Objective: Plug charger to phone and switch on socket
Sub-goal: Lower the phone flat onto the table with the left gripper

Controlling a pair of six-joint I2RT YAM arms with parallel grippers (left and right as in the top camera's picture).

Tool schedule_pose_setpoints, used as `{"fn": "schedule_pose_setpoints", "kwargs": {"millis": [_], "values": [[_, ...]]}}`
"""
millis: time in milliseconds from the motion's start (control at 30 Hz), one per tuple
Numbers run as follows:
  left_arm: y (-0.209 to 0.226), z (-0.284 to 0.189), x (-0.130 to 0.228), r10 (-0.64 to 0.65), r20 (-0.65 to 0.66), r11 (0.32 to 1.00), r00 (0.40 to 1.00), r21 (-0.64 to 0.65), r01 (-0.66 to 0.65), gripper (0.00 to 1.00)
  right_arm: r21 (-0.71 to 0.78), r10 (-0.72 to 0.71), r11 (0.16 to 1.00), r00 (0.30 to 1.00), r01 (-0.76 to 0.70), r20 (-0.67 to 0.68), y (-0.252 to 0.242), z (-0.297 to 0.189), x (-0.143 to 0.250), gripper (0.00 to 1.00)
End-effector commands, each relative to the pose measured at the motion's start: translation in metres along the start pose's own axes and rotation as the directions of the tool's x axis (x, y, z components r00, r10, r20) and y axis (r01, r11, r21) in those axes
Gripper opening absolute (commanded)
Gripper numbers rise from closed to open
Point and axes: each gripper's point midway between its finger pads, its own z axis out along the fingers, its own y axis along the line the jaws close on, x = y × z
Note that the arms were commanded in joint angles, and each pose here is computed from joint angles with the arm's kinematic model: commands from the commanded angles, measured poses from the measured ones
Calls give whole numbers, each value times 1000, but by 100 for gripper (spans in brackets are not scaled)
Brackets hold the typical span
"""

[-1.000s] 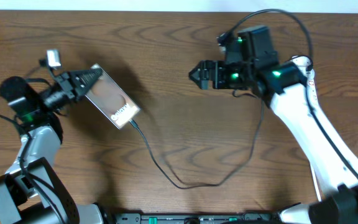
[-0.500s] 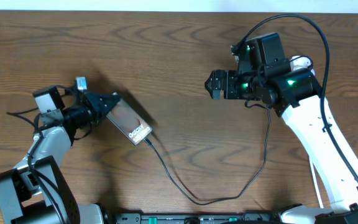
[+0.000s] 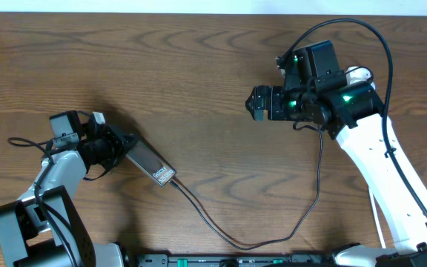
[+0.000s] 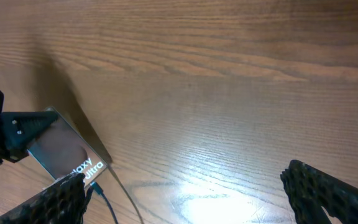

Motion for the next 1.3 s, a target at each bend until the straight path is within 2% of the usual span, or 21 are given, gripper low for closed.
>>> {"fn": "schedule_pose_setpoints", "kwargs": {"millis": [0, 1067, 1267], "values": [[2, 0, -1, 9, 8, 1000, 1000, -17, -9, 7, 3, -17, 1000, 1000, 17, 7, 2, -3, 0, 99], [37, 7, 24, -50, -22, 993, 998, -108, 48, 7, 1, 0, 1000, 1000, 0, -7, 2, -3, 3, 99], [38, 7, 25, -53, -25, 993, 998, -111, 50, 14, 1, 1, 1000, 1000, -1, -8, 2, -3, 3, 99]]}}
